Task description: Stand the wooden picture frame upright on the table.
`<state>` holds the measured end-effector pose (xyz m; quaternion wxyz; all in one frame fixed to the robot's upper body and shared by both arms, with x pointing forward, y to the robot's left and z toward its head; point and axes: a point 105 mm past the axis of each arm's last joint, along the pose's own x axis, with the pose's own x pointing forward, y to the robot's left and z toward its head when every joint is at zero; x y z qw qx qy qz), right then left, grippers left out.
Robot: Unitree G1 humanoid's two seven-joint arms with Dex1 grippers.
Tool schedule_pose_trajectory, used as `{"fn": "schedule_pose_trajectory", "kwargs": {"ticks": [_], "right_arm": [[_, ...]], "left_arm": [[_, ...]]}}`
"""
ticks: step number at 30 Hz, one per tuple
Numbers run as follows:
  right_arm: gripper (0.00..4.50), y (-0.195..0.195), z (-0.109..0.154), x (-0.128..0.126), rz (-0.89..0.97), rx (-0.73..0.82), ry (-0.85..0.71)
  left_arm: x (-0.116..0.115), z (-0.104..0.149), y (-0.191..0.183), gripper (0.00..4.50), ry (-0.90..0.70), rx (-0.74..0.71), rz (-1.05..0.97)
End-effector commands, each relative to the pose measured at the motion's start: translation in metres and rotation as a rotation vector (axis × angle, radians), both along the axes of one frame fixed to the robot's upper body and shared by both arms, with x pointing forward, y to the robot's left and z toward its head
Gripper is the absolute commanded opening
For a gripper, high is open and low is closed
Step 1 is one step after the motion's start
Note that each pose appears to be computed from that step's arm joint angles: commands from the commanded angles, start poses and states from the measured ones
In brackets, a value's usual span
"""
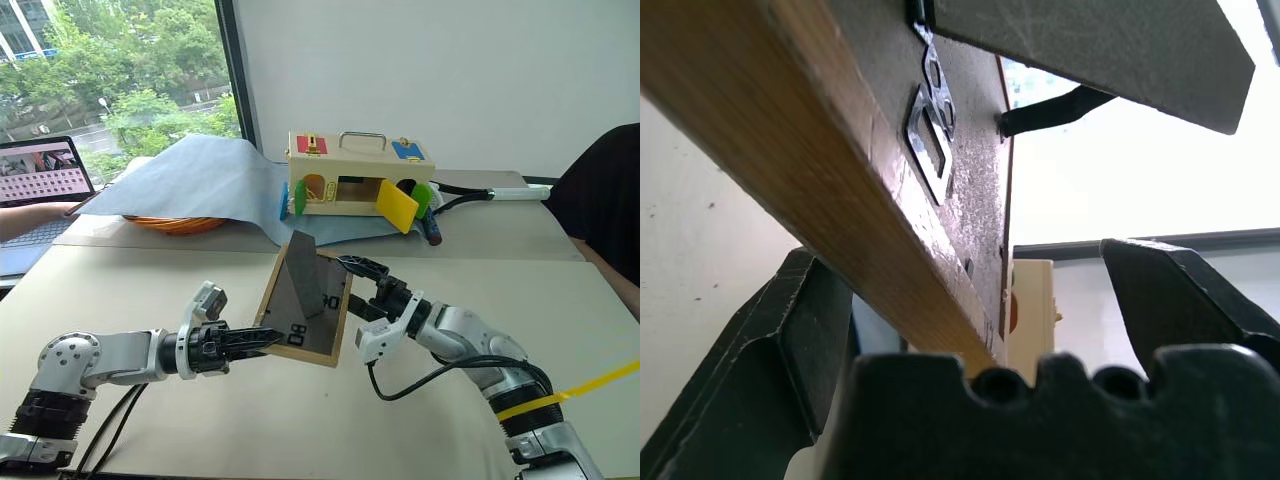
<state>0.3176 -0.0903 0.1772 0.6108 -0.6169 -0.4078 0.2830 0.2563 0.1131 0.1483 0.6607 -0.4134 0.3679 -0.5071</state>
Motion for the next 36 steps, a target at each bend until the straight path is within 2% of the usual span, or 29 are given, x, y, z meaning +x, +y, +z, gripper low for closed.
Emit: {"fn": "schedule_pose_trajectory", "kwargs": {"ticks": [1, 6, 8, 10, 12, 19, 22, 30, 32, 33, 36], "right_arm": [[3.50, -0.008, 0.007, 0.000, 0.019, 0.030, -0.076], [1.72, -0.008, 0.010, -0.001, 0.052, 0.046, -0.115], [1.16, -0.006, 0.015, -0.001, 0.064, 0.059, -0.125], [0.85, -0.005, 0.017, -0.002, 0.072, 0.067, -0.129], [0.13, -0.004, 0.017, -0.004, 0.081, 0.072, -0.128], [0.06, -0.005, 0.006, -0.001, 0.066, 0.061, -0.069], [0.81, -0.016, 0.005, 0.005, 0.017, 0.082, -0.043], [3.50, -0.019, 0.000, 0.011, -0.011, 0.046, -0.062], [4.26, -0.015, 0.001, 0.010, -0.010, 0.032, -0.110], [4.46, -0.012, 0.002, 0.010, -0.008, 0.027, -0.129], [4.46, -0.005, 0.003, 0.009, 0.005, 0.029, -0.175]], "left_arm": [[-0.009, 0.016, 0.006, 1.19, -0.030, -0.049, -0.053], [-0.012, 0.015, 0.011, 1.19, -0.031, -0.003, -0.066], [-0.013, 0.015, 0.010, 1.19, -0.048, 0.017, -0.074], [-0.013, 0.015, 0.010, 1.19, -0.056, 0.030, -0.077], [-0.012, 0.014, 0.009, 1.19, -0.057, 0.034, -0.072], [-0.008, 0.016, 0.007, 1.19, -0.057, 0.021, -0.068], [-0.007, 0.018, 0.007, 1.19, -0.056, 0.017, -0.061], [-0.006, 0.019, 0.008, 1.19, -0.052, 0.005, -0.060], [-0.006, 0.019, 0.008, 1.19, -0.051, 0.004, -0.058], [-0.006, 0.018, 0.008, 1.19, -0.050, 0.003, -0.058], [-0.007, 0.016, 0.009, 1.19, -0.045, 0.004, -0.058]]}}
